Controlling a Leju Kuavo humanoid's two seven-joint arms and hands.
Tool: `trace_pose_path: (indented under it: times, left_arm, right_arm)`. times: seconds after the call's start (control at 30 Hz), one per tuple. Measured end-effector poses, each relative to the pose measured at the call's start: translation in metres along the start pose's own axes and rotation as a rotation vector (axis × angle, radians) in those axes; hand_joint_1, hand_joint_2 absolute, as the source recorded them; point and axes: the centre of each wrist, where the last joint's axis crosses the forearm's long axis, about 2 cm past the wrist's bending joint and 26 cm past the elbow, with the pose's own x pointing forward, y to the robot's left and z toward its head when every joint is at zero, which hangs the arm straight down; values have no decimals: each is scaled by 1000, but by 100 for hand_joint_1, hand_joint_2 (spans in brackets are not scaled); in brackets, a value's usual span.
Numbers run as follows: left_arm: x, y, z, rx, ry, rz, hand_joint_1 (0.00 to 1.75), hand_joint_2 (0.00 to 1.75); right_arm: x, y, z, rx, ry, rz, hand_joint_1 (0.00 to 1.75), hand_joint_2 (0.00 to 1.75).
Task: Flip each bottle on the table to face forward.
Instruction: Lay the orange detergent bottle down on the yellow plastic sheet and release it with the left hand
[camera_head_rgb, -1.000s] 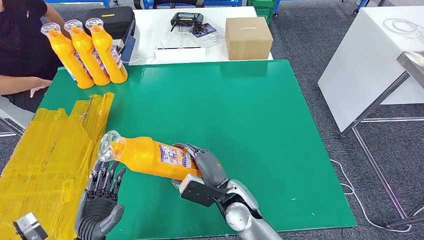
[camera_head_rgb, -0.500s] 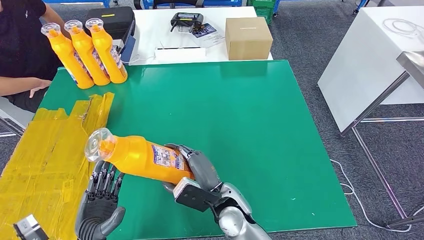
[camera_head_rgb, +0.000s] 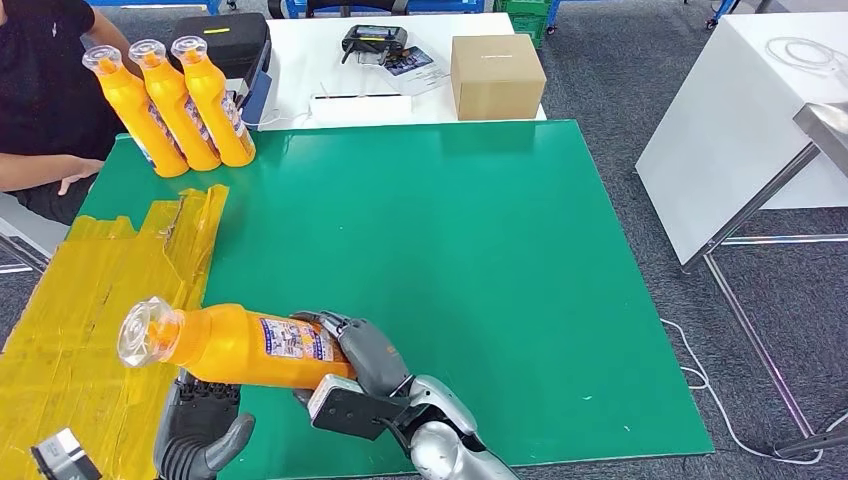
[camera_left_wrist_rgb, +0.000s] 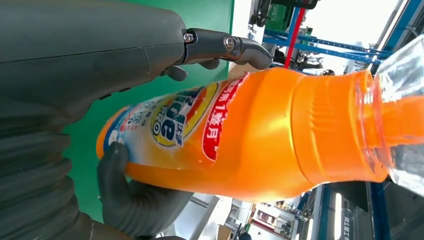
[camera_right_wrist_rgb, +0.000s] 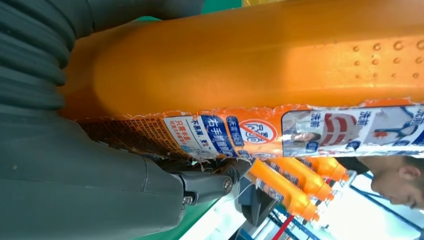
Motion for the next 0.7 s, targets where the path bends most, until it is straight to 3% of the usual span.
trace_pose_path:
  times: [0.67,0.7]
  left_arm:
    - [2,4,5,23,-26,-49,0,175]
    - [2,4,5,27,-30,-63,44,175]
  right_arm:
    - [18,25,-9,195,-106,23,175,175]
    - [19,25,-9,198,-112,23,175,175]
